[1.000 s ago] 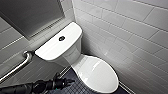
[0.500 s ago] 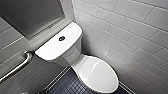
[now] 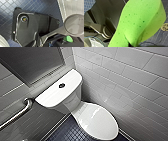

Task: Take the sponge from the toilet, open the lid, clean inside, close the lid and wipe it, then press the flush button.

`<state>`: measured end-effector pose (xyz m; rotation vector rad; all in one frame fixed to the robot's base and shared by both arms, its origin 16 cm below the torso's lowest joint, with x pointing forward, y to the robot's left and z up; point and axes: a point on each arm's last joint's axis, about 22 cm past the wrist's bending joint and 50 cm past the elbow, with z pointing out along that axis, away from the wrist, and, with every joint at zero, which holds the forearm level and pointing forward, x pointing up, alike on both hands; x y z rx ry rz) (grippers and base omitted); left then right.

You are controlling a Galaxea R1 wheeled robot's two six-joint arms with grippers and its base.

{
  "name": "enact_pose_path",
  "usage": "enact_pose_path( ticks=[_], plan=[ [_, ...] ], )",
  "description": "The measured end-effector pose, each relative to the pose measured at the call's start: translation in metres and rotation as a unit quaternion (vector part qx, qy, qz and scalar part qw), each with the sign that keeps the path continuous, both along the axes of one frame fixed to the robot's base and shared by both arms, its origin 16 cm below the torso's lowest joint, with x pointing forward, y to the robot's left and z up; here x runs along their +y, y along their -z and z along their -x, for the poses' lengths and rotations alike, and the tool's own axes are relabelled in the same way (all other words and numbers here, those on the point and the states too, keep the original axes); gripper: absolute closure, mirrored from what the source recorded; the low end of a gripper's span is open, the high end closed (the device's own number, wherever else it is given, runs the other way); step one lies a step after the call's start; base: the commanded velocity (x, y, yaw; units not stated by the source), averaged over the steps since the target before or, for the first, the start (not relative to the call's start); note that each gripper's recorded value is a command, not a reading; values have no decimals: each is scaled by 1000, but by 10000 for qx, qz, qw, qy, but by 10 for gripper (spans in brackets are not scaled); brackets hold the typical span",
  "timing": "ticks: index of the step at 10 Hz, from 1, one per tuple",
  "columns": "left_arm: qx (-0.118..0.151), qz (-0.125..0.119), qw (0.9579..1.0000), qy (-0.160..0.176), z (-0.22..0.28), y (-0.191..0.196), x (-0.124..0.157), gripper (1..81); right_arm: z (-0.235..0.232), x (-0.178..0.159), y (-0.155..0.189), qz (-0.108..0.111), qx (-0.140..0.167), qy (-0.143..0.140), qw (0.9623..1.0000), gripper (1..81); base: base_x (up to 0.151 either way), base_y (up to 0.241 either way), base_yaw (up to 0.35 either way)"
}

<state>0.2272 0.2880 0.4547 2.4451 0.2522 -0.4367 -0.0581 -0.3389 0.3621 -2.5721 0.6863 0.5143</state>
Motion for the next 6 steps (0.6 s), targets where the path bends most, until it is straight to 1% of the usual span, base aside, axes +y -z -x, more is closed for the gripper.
enact_pose_path(
  ticks=[1,2,4,5,6],
  plan=[
    [5,79,9999,130,15,1,-7,10,-2,6,-3,51,-40,-9,10000,811,0,0,0],
    [-16,137,9996,234,25,2,-12,10,-1,15,-10,56,-68,-101,9999,811,0,0,0],
    [-104,229,9986,462,43,0,-17,10,-4,34,-27,-79,-89,-310,9994,811,0,0,0],
    [-55,258,9980,568,60,-3,-18,10,-13,38,-32,-200,-194,-476,9985,811,0,0,0],
    [24,318,9973,668,82,-9,-21,10,-25,30,-32,-248,-279,-648,9972,811,0,0,0]
  ],
)
